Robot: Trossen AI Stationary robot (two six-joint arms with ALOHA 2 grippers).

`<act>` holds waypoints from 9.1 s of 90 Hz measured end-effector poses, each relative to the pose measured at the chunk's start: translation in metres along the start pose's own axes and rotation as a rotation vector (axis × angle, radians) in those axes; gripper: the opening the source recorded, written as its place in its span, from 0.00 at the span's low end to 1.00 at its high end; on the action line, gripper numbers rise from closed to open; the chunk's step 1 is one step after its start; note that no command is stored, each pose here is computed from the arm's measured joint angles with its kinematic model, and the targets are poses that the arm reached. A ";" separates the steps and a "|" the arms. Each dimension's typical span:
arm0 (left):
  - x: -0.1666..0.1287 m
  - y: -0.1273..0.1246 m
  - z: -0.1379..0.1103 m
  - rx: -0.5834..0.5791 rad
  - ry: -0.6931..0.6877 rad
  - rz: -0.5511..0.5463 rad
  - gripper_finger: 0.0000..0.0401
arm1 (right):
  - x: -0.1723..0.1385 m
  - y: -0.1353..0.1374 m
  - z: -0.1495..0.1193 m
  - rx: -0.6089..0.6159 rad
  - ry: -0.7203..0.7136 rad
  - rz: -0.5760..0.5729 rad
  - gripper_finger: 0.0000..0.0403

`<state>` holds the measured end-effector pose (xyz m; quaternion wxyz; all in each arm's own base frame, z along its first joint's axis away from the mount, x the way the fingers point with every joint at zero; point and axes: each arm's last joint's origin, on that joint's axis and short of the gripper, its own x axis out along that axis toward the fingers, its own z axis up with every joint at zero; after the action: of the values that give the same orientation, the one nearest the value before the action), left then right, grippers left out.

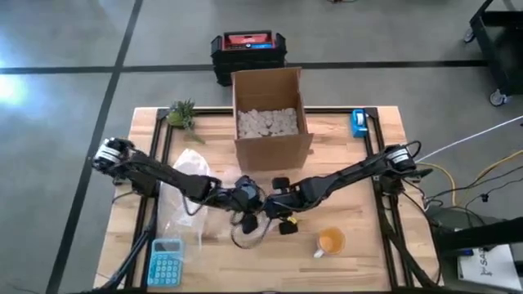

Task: Wrap mug
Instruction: Wrap the orange mug with bubble wrap

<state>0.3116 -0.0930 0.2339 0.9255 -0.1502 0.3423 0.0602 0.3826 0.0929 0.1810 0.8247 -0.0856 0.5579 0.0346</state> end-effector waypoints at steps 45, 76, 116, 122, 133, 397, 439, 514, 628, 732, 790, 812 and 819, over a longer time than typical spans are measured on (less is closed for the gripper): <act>-0.017 0.040 -0.050 -0.006 0.336 0.280 0.10 | -0.115 -0.002 -0.037 0.124 0.072 0.010 0.01; 0.009 0.056 -0.081 0.010 0.352 0.291 0.56 | -0.057 0.016 -0.104 0.269 -0.028 0.043 0.01; 0.020 0.045 -0.067 0.020 0.330 0.235 0.04 | -0.020 0.022 -0.103 0.268 -0.200 0.061 0.01; 0.016 0.039 -0.056 0.015 0.302 0.217 0.05 | -0.019 0.022 -0.103 0.268 -0.201 0.060 0.01; 0.009 0.029 -0.034 0.020 0.236 0.174 0.08 | -0.014 0.023 -0.103 0.266 -0.192 0.057 0.01; 0.043 -0.001 -0.010 0.104 -0.069 -0.109 0.01 | 0.001 0.032 -0.009 0.026 -0.284 -0.068 0.01; 0.042 -0.001 -0.010 0.097 -0.046 -0.097 0.03 | 0.004 0.032 -0.012 0.021 -0.261 -0.070 0.01; -0.043 0.002 0.026 0.074 -0.073 -0.089 0.43 | 0.008 0.032 -0.019 0.026 -0.217 -0.073 0.01; 0.052 0.001 -0.020 0.168 -0.140 -0.023 0.12 | -0.051 0.025 -0.006 -0.041 -0.091 -0.091 0.01; -0.018 0.010 0.015 0.218 -0.167 0.283 0.09 | 0.010 0.025 -0.006 0.053 -0.138 -0.082 0.01; 0.059 -0.004 -0.012 0.203 -0.080 -0.094 0.09 | -0.023 0.022 0.002 0.011 -0.095 -0.081 0.01; 0.060 -0.003 -0.013 0.199 -0.081 -0.076 0.09 | -0.053 0.020 0.009 -0.041 -0.151 -0.065 0.01; 0.060 -0.003 -0.012 0.198 -0.082 -0.075 0.09 | -0.053 0.022 0.014 -0.039 -0.229 -0.046 0.01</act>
<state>0.3498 -0.0991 0.1868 0.9507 -0.0682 0.3025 -0.0022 0.3722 0.1188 0.2332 0.8819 -0.1100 0.4571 0.0360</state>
